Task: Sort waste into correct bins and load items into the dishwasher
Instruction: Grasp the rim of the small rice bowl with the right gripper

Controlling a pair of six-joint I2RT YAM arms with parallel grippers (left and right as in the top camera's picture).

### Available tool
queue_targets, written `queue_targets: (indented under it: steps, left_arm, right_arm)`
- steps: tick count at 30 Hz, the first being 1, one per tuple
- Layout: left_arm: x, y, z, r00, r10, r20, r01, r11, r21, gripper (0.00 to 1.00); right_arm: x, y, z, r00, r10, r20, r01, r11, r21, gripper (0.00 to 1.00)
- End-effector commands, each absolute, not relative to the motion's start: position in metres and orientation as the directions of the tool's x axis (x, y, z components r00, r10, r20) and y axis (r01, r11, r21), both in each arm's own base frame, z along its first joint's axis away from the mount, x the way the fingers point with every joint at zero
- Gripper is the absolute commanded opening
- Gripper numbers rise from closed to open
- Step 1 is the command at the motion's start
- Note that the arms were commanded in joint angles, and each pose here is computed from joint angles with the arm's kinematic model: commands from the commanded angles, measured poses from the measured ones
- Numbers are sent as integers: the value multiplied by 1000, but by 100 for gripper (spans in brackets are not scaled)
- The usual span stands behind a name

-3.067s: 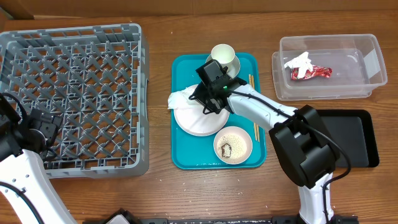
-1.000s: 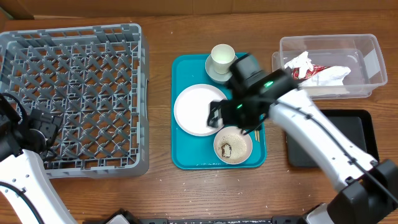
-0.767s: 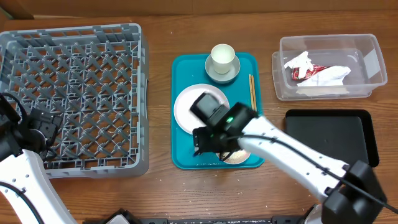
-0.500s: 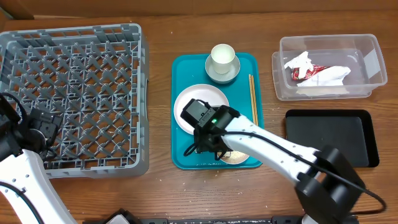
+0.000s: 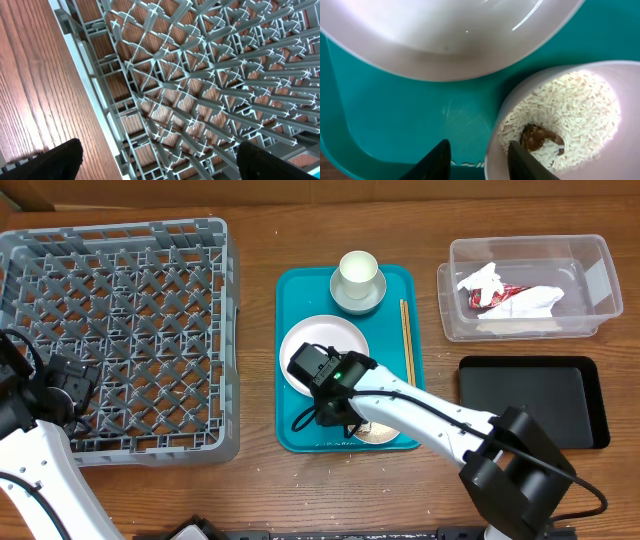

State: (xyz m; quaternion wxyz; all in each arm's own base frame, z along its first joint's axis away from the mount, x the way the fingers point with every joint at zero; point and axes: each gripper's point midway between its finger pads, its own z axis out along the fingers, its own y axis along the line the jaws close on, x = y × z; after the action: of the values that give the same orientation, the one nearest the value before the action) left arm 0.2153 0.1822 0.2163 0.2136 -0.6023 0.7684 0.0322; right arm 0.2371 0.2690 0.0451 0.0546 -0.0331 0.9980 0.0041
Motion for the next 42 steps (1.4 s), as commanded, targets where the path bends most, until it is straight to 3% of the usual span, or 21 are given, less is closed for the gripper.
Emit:
queue_targets:
  steps: [1,12,42]
  left_arm:
    - [216,184,227,-164,-907,-389,-935,268,-231,100]
    - [216,184,227,-164,-907,-389,-935,268,-231,100]
    - [216,184,227,-164,-907,-389,-935,268,-231,100]
  right_arm:
    - [236,273,45,-988,-95,-124,-95,995,-4,36]
    - [232,272,44,-990,-95,-108,-96,995,-2,25]
    - [209,262,38,-990,-139,1,-139,990,-17,22]
